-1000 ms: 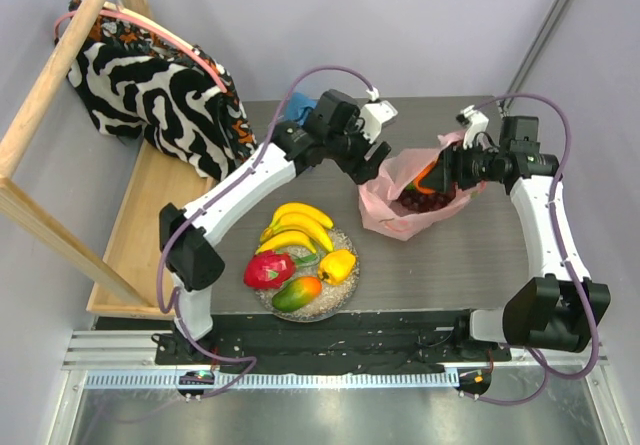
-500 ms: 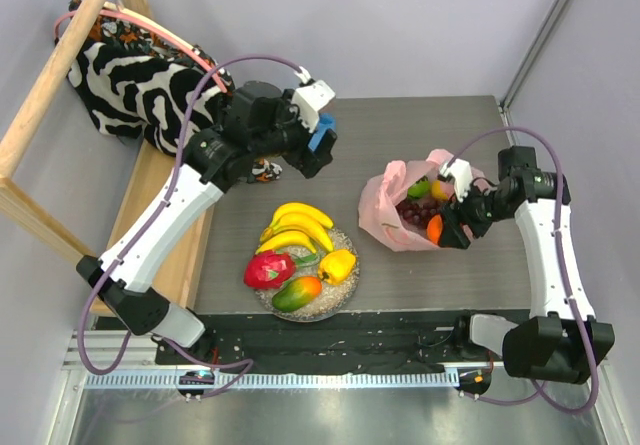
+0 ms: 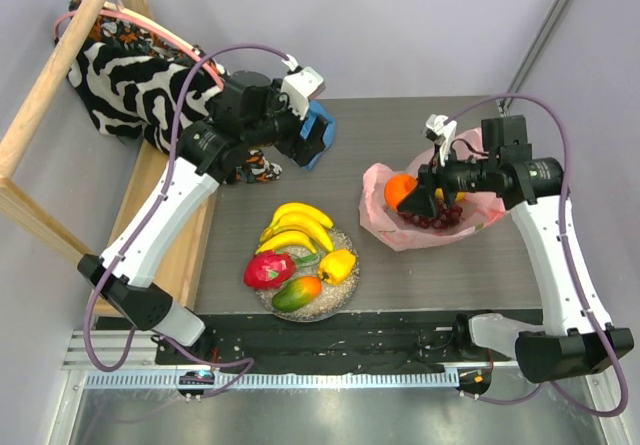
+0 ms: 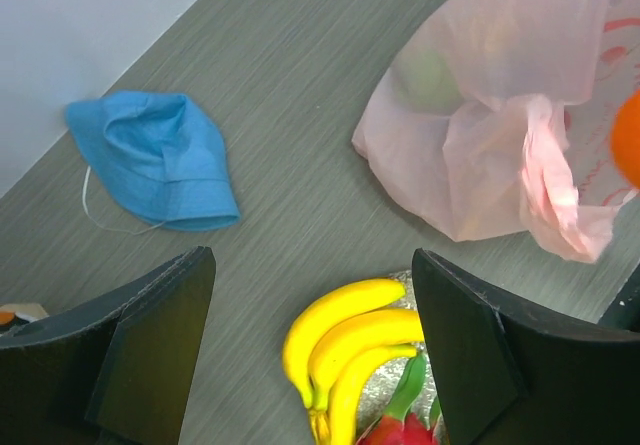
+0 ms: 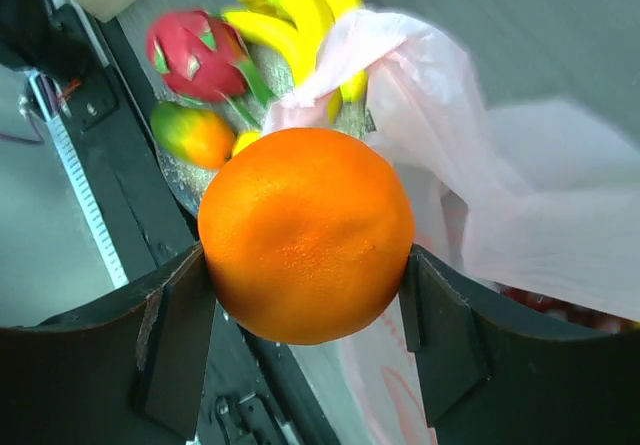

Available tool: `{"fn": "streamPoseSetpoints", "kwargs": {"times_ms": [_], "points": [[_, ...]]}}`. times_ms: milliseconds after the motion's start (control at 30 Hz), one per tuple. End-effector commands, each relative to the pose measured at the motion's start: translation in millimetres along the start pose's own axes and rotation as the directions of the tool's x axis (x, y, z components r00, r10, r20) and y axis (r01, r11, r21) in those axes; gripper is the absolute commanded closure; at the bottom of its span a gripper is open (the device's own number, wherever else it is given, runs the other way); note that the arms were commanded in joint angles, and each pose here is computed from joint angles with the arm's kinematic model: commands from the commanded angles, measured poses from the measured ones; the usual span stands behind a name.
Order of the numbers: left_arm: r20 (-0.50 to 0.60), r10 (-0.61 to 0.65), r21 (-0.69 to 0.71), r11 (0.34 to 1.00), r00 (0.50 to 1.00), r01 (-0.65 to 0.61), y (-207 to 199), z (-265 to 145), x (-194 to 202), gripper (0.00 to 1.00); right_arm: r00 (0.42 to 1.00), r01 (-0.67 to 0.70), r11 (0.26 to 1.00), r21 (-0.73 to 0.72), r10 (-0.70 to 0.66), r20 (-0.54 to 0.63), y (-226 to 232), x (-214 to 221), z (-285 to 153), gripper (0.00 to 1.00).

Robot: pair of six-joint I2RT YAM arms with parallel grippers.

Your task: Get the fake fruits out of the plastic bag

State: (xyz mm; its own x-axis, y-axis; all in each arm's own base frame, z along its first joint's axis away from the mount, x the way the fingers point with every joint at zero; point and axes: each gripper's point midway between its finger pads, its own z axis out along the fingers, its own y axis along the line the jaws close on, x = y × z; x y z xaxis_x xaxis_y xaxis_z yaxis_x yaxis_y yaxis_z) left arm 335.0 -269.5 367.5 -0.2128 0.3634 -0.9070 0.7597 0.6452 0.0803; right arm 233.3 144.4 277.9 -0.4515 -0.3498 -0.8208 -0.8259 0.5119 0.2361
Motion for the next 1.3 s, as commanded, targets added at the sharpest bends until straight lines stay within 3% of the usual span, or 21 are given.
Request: {"fn": "streamPoseSetpoints", "kwargs": {"times_ms": [0,133,267,300,500,567,633,667,833,1033,1267], "points": [[0.066,-0.002,-0.059,0.998,0.998,0.006,23,-18,-19,0.16,0.995,0.091,0.995,-0.05,-0.089,0.045,42,-33,-29,0.68],[0.084,-0.018,-0.091,0.995,0.996,0.026,38,-25,-23,0.16,0.952,0.266,0.961,-0.079,-0.275,-0.136,54,20,-34,0.68],[0.092,-0.032,-0.1,0.994,0.995,0.041,47,-30,-22,0.16,0.917,0.347,0.922,-0.171,-0.372,-0.145,75,29,-3,0.68],[0.092,-0.031,-0.102,0.994,0.995,0.04,48,-31,-22,0.16,0.885,0.398,0.88,-0.258,-0.443,-0.146,98,32,11,0.69],[0.104,-0.044,-0.108,0.993,0.994,0.055,53,-39,-22,0.16,0.752,0.549,0.741,-0.386,-0.64,-0.159,122,50,68,0.7],[0.103,-0.048,-0.112,0.992,0.993,0.06,54,-41,-20,0.16,0.675,0.585,0.669,-0.458,-0.715,-0.181,132,76,88,0.72],[0.11,-0.051,-0.117,0.991,0.993,0.064,56,-46,-20,0.16,0.589,0.68,0.607,-0.413,-0.787,-0.187,125,81,113,0.72],[0.11,-0.058,-0.126,0.989,0.992,0.071,60,-49,-19,0.16,0.557,0.695,0.582,-0.422,-0.807,-0.195,126,95,122,0.72],[0.126,-0.072,-0.139,0.986,0.989,0.09,65,-63,-17,0.16,0.55,0.705,0.549,-0.449,-0.823,-0.142,129,102,161,0.71],[0.138,-0.145,-0.133,0.978,0.98,0.164,74,-72,-5,0.16,0.478,0.743,0.467,-0.48,-0.872,-0.107,120,120,207,0.7],[0.153,-0.171,-0.117,0.975,0.973,0.19,74,-80,-3,0.16,0.367,0.727,0.369,-0.579,-0.922,-0.126,108,154,211,0.66]]}}
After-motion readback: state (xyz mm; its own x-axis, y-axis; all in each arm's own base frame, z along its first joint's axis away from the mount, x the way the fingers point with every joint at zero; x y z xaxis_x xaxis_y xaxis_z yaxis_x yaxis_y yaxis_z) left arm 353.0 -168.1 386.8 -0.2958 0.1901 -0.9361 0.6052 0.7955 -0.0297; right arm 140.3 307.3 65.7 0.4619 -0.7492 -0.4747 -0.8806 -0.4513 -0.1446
